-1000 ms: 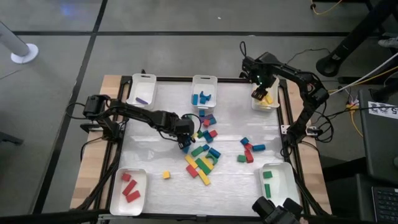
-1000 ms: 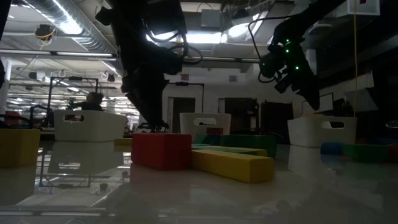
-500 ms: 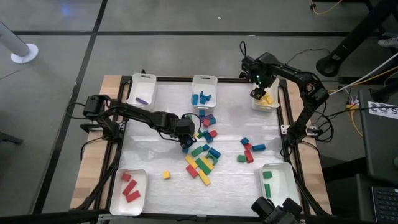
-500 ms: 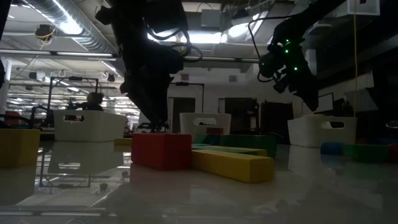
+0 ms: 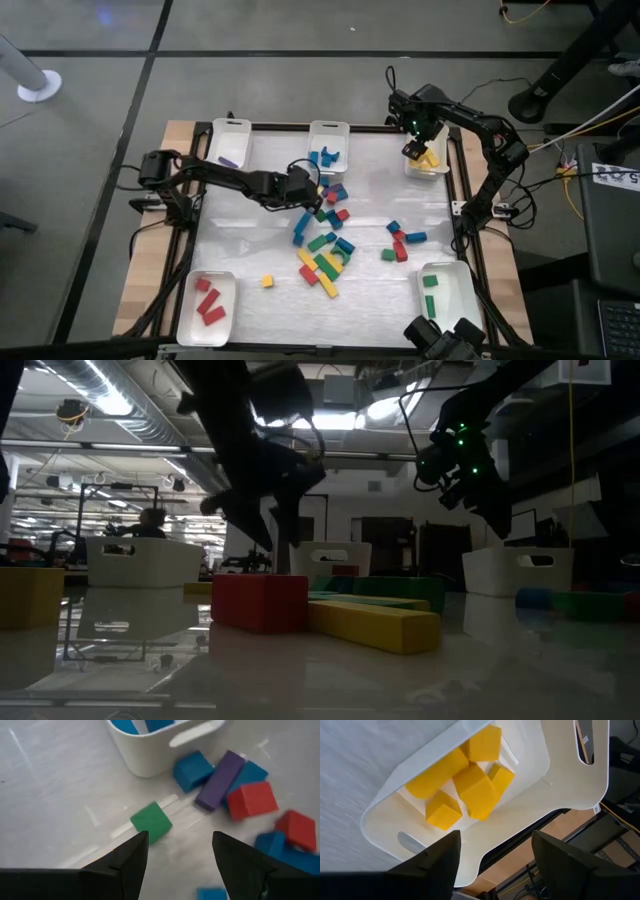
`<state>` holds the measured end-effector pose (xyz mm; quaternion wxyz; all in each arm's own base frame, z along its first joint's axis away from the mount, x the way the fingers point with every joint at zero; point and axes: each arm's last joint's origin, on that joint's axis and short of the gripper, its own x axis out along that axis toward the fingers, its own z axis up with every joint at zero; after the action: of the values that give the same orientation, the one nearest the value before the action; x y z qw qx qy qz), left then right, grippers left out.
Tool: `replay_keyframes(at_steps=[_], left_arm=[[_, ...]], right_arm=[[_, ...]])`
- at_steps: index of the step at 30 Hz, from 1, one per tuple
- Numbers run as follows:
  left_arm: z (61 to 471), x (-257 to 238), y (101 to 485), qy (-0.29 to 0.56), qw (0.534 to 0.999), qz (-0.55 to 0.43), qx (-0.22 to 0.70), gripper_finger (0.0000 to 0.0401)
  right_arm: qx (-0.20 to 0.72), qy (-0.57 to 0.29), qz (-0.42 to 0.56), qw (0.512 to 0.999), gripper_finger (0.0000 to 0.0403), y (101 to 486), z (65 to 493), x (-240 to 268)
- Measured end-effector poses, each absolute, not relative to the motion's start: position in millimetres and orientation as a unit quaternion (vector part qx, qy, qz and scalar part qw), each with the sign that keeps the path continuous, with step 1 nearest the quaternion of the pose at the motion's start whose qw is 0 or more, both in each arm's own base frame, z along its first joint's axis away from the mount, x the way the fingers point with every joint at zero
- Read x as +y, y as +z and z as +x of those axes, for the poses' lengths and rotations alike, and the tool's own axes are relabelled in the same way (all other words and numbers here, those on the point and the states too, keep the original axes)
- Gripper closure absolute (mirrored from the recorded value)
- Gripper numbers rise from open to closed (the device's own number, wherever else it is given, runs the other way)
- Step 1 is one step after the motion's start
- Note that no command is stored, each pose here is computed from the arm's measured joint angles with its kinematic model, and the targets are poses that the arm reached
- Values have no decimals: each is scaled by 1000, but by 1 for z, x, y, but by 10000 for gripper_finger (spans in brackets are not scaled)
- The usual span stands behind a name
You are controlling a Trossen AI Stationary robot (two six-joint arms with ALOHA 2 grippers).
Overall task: Sort blocks
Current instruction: Put the green block into the bottom right white bin
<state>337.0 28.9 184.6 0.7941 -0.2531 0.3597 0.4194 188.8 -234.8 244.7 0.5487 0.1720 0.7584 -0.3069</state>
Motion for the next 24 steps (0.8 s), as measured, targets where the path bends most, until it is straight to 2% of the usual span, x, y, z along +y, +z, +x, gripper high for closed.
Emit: replay_keyframes(at_steps=[12, 24], left_arm=[[343, 54, 154, 468, 755, -280, 363, 191], [342, 61, 152, 476, 747, -292, 361, 191]], right_arm=[[753, -304, 177, 556, 160, 244, 190, -235], [742, -311, 175, 568, 160, 244, 192, -238]])
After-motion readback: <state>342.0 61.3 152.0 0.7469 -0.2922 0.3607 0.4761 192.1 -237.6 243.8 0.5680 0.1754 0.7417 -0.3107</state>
